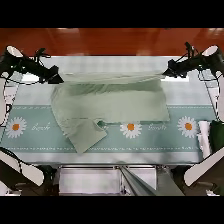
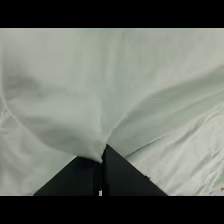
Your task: Fold the shirts.
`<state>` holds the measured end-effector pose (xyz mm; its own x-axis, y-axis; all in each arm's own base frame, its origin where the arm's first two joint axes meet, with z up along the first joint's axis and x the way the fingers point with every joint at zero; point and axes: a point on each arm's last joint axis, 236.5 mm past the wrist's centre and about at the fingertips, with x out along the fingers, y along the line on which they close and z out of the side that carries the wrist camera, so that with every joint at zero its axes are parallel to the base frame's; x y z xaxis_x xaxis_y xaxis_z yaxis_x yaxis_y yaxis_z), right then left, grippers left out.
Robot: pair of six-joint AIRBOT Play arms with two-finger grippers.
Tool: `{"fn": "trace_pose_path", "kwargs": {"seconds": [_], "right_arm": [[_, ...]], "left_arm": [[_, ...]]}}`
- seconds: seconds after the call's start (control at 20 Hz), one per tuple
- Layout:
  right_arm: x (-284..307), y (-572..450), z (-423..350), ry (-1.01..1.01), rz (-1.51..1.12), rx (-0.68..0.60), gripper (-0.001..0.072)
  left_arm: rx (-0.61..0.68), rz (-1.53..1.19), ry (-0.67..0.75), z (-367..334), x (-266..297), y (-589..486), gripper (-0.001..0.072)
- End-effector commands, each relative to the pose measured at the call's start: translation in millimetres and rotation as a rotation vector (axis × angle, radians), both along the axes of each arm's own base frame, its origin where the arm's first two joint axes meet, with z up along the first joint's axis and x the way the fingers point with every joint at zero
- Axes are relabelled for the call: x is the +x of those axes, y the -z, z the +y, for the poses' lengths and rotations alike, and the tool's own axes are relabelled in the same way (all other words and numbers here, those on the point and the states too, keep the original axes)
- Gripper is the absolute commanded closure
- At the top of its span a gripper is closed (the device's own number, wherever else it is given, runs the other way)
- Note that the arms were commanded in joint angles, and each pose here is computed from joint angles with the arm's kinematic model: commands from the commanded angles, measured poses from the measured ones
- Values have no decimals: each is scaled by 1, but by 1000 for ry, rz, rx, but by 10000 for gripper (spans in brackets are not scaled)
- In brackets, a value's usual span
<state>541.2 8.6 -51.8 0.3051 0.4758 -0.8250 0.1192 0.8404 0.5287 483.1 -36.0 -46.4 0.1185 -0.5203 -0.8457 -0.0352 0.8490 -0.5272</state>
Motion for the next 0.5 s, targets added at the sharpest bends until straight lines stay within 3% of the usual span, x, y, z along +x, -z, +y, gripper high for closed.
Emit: {"fn": "trace_pose_path", "kwargs": {"seconds": [0.0,0.3,0.35,0.4,0.45], "right_arm": [[-13,18,4,-29,71,-1,689],[-19,27,6,-39,108,9,682],[-19,27,7,-37,109,12,579],[-20,25,10,-35,115,29,363],[-22,22,13,-39,122,50,302]], "left_arm": [[10,72,27,-1,-18,6,684],[-9,164,40,-6,-43,28,684],[-10,166,40,-6,-44,28,681],[-12,174,35,-6,-45,27,596],[-18,193,47,-7,-49,24,329]]}}
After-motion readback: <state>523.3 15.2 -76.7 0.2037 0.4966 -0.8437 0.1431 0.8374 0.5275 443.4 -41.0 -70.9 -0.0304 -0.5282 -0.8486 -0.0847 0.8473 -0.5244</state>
